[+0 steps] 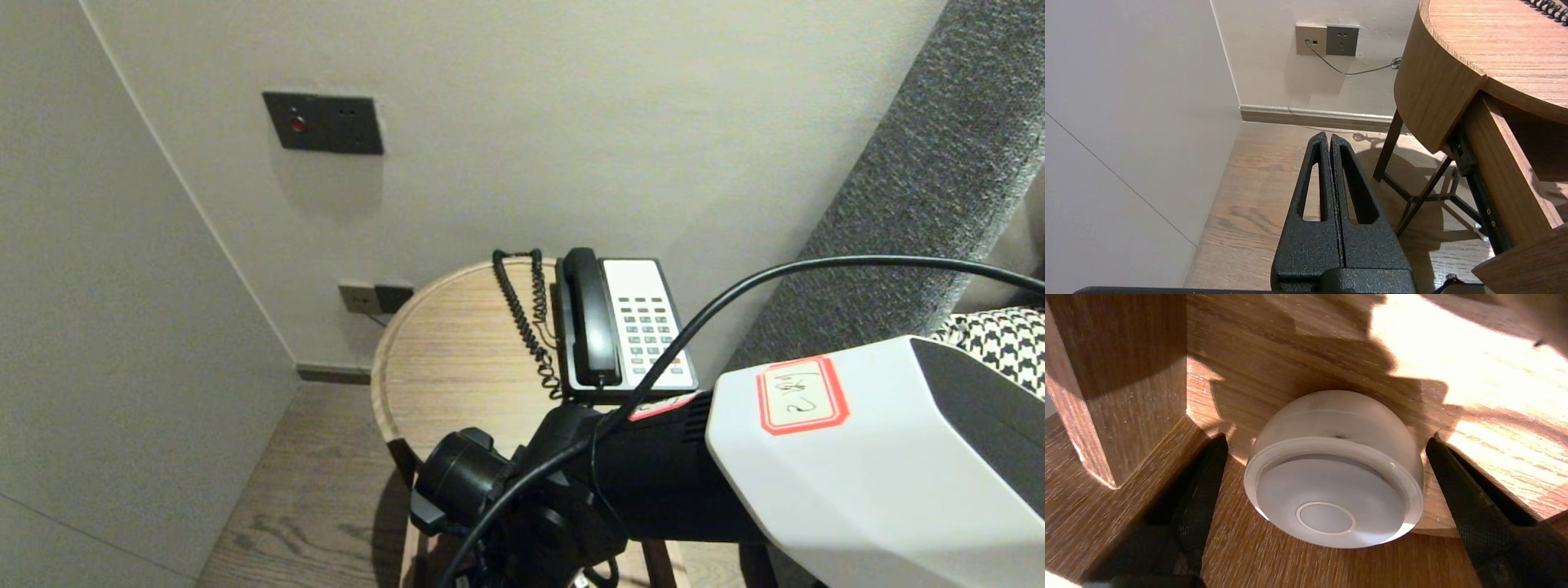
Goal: Take the remote control out of the drawer one by one and place them on the table
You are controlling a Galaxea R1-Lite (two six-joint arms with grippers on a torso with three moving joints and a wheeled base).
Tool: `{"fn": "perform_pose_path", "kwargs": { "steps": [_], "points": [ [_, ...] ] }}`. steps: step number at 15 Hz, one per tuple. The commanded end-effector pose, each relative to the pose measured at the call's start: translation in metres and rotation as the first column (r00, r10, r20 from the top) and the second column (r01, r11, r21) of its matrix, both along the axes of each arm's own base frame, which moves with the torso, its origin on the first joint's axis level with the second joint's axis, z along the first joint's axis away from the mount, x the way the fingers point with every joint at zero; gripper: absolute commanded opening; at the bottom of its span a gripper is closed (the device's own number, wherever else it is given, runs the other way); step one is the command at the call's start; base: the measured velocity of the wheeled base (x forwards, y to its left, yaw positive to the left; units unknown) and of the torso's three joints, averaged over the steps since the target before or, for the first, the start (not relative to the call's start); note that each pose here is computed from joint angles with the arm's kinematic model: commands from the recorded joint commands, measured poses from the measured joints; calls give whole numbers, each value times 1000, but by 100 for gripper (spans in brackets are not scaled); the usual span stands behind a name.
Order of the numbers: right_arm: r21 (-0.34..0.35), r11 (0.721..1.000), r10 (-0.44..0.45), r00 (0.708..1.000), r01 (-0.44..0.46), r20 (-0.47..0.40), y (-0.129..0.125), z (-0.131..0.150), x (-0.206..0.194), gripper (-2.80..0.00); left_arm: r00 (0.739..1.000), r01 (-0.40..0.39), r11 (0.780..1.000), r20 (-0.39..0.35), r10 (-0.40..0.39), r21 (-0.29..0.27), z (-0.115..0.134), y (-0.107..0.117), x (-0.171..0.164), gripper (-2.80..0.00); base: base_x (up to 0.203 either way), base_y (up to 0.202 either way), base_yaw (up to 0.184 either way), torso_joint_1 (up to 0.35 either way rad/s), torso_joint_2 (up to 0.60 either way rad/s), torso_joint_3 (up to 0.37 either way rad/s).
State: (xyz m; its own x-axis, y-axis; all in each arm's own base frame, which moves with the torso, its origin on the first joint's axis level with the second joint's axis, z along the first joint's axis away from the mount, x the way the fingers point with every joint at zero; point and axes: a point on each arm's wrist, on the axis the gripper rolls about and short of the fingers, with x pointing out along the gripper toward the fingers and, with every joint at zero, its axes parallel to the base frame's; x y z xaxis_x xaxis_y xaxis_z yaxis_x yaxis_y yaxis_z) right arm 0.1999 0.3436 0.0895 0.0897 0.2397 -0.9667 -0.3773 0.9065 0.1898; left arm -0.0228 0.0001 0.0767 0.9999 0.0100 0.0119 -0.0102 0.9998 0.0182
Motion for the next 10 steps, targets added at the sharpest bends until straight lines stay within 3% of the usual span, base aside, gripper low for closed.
{"fn": "perform_pose_path", "kwargs": {
  "steps": [1,10],
  "points": [
    [-11,1000,-4,1000,4,-7,-2,1,-1,-280,1000,-1,1000,2,1,0,0,0,0,-280,0,0,0,0,0,0],
    [2,1000,-10,1000,10,15,-7,15,-7,-280,1000,-1,1000,2,1,0,0,0,0,-280,0,0,0,0,0,0]
  ]
}}
